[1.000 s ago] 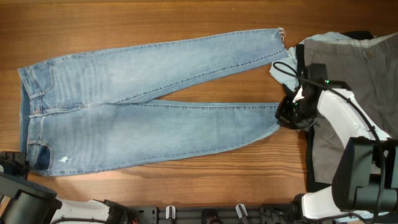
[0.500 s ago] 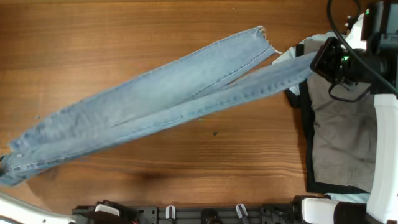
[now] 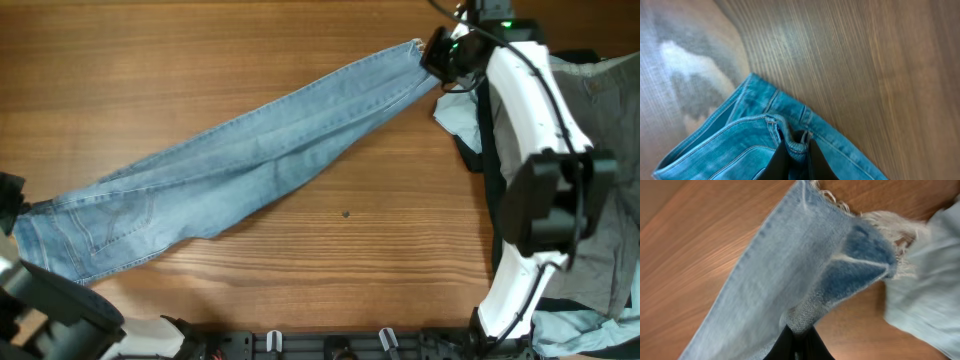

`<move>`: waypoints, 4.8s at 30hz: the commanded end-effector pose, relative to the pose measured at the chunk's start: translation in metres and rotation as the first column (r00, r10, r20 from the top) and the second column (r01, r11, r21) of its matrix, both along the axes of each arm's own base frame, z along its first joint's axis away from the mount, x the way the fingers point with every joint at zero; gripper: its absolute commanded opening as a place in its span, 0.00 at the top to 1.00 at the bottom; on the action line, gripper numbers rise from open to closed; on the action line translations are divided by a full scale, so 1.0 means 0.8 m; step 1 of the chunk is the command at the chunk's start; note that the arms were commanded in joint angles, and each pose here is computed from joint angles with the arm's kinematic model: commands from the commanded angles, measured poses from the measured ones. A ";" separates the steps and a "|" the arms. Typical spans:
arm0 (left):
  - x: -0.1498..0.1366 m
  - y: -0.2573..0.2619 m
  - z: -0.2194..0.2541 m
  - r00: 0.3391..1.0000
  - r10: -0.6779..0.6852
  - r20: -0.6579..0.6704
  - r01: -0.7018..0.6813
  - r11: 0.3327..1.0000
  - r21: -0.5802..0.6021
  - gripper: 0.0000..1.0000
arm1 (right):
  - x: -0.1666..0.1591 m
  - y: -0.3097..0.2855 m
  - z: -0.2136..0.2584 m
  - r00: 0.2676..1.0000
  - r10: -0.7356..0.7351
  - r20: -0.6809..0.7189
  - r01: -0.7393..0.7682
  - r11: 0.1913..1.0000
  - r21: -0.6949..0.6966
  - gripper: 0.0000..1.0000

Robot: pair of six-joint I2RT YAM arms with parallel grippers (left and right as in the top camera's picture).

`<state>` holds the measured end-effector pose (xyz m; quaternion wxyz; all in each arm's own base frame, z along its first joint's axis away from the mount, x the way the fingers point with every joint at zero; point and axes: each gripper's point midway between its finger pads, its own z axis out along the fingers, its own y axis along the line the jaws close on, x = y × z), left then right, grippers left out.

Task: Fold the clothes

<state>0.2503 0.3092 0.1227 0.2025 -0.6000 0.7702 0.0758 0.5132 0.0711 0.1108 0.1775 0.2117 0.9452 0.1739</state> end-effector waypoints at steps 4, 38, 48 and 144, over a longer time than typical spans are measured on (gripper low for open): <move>0.010 0.014 -0.031 0.998 -0.012 -0.055 0.012 1.000 -0.002 0.93 | 0.050 0.030 -0.010 0.992 0.014 0.124 -0.018 0.999 0.028 0.40; -0.039 -0.026 0.046 0.996 -0.008 -0.086 0.012 0.999 0.039 0.91 | 0.020 0.005 -0.179 0.991 -0.050 -0.128 0.034 0.992 -0.119 0.94; -0.124 -0.051 0.080 0.968 0.124 -0.220 -0.112 0.992 0.065 0.89 | 0.000 -0.011 -0.186 0.980 -0.057 -0.189 0.019 0.980 -0.198 0.95; -0.101 -0.028 -0.024 0.976 0.164 -0.145 -0.186 0.969 -0.160 0.04 | -0.021 0.020 -0.073 0.952 0.291 -0.095 -0.299 0.951 -0.078 0.41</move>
